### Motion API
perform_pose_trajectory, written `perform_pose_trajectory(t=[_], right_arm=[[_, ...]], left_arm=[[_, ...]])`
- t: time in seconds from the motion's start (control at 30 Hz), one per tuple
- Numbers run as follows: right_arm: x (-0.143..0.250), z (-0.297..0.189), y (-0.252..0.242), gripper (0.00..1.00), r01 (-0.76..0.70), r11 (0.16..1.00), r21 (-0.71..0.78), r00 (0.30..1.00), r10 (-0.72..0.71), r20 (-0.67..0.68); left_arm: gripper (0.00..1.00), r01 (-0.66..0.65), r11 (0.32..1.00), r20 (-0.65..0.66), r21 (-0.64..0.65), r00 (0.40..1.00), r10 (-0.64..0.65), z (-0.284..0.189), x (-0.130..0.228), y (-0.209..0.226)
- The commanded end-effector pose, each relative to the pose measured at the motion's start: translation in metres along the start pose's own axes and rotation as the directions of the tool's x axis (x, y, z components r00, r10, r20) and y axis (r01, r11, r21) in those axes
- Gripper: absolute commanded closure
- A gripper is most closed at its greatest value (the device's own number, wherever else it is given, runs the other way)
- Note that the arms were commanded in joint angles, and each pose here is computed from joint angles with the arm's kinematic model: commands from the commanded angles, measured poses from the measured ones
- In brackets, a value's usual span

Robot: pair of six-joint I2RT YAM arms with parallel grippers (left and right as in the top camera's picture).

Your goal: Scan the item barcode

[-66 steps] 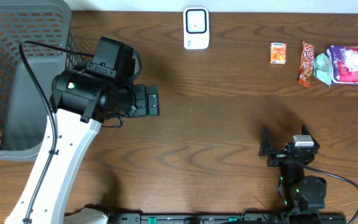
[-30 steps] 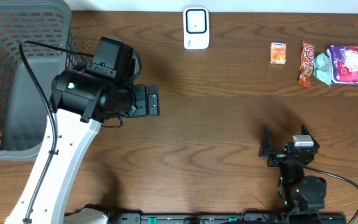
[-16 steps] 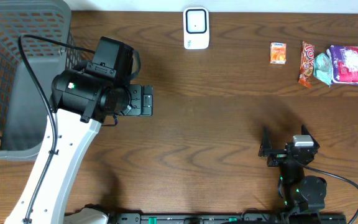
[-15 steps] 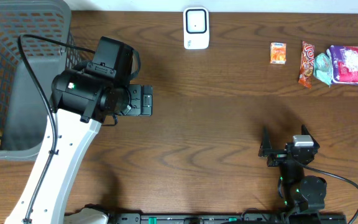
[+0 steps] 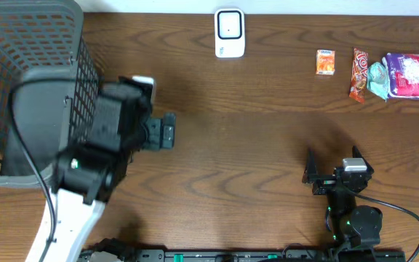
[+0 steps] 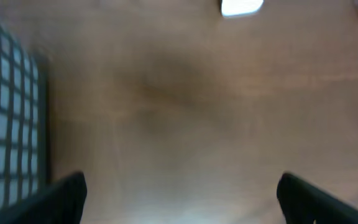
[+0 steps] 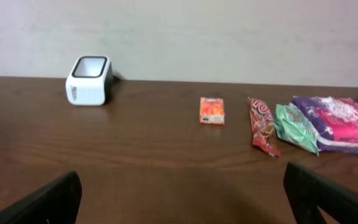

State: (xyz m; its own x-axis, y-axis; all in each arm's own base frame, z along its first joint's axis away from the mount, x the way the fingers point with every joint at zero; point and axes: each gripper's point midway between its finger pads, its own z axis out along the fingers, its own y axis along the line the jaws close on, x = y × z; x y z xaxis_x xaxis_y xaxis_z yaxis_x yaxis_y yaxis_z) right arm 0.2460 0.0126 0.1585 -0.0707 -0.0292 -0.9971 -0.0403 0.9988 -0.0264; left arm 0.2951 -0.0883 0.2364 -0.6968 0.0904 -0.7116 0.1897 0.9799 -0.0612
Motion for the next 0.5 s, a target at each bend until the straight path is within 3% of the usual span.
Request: perform_pose_trajectory(t=[0.0,0.17,0.47], right_arm=[[0.001,0.000,0.001,0.01,0.008,1.000,-0.004,1.000,-0.008,-0.001],[0.001,0.000,0.001,0.01,0.007,1.000,-0.004,1.000,-0.007,-0.001],[0.001,0.000,0.001,0.01,0.007,1.000,-0.004,1.000,-0.007,-0.001]], left_arm=[[0.02,-0.012,0.999,0.074,-0.039,0.997,0.015,0.007,0.022,0.019],[0.02,0.005,1.000,0.267,0.010,0.964,-0.008,0.008,0.038,0.029],[0.03,-0.011,0.997,0.473,-0.070,0.880,0.043,-0.002,0.075,0.050]])
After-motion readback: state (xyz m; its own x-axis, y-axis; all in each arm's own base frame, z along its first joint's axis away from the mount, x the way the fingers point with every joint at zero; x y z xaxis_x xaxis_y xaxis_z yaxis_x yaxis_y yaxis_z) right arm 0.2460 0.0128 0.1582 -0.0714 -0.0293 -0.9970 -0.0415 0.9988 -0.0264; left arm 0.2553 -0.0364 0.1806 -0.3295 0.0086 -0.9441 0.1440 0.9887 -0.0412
